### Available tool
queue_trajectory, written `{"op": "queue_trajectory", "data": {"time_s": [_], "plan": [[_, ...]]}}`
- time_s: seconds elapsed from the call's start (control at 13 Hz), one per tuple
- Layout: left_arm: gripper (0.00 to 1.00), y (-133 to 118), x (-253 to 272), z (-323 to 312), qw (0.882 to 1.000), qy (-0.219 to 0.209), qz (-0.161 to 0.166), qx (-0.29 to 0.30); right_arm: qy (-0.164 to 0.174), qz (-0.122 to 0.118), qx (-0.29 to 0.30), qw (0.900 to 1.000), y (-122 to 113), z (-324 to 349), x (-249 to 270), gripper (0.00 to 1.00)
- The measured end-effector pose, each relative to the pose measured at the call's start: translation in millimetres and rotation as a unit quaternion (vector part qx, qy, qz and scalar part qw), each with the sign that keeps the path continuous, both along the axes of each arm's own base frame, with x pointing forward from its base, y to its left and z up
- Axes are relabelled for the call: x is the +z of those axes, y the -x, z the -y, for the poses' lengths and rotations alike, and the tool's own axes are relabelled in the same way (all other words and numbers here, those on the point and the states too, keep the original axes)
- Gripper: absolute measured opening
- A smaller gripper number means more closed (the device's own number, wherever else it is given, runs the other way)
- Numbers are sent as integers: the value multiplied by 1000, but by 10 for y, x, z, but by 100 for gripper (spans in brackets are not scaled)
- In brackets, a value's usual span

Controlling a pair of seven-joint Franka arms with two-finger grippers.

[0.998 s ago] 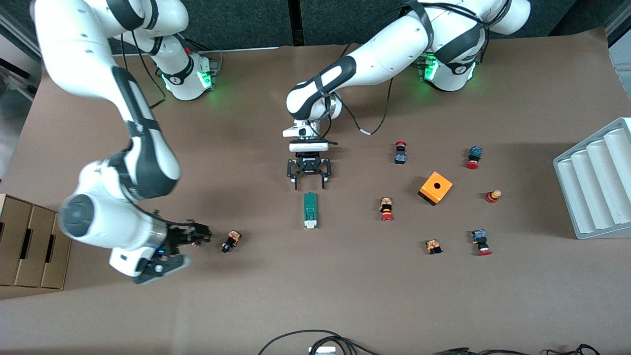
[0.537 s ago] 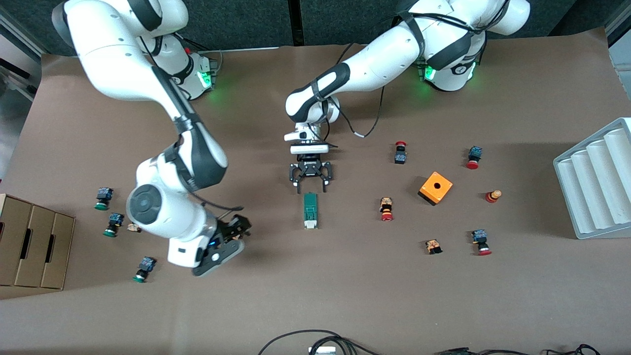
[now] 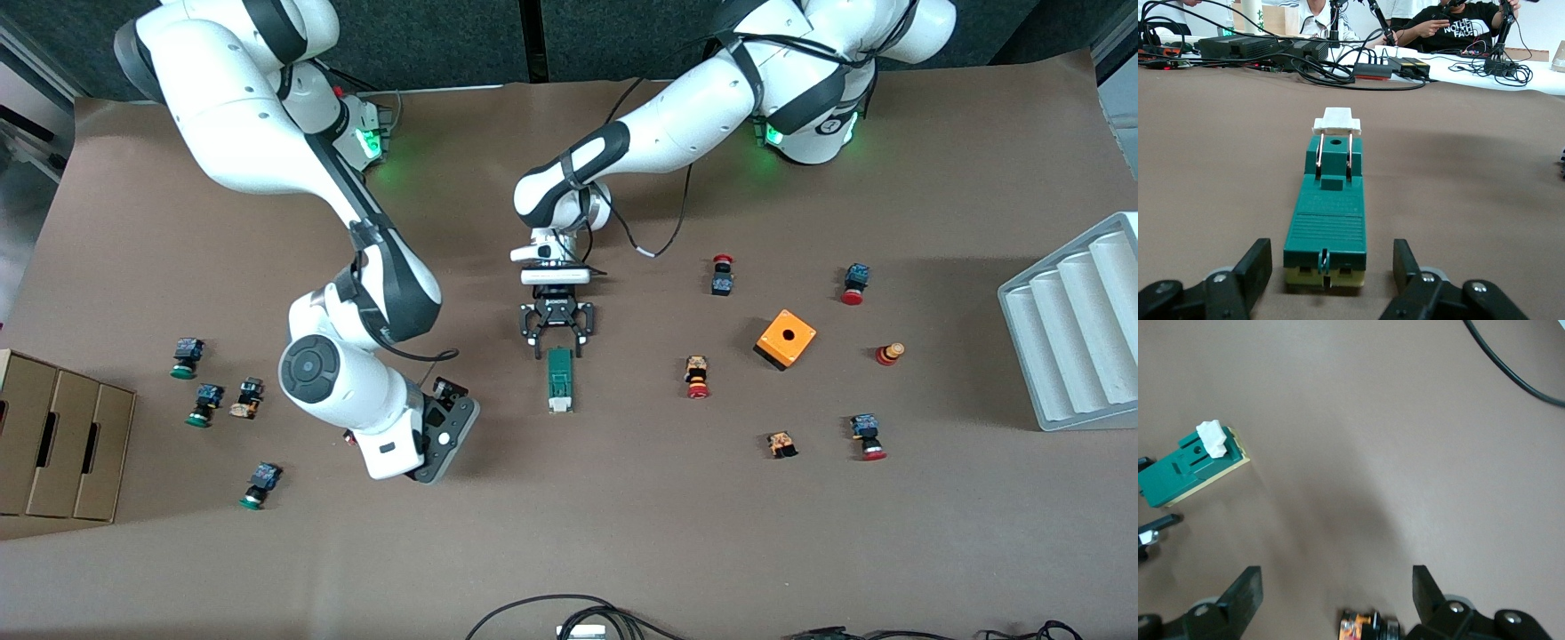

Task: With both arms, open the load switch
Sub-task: 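Reach the right gripper toward the white switch handle, then grasp the white handle with the right gripper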

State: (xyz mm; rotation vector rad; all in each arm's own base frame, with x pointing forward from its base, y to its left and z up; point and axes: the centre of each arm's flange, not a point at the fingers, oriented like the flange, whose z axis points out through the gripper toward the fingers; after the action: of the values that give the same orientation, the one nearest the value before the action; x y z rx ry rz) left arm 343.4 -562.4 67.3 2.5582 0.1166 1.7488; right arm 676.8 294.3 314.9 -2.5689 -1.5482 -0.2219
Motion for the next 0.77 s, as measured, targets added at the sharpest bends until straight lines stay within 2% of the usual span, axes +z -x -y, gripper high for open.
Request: {"op": "queue_trajectory", "data": {"time_s": [0.38,0.77], "plan": [[78,-4,-2,-4,1000,-1,3,1,-12,34,45,998,216,-614,0,100],[77,-9,-9,-10,1000,-2,5,2,-13,60,95,994,317,-920,-341,100]]}}
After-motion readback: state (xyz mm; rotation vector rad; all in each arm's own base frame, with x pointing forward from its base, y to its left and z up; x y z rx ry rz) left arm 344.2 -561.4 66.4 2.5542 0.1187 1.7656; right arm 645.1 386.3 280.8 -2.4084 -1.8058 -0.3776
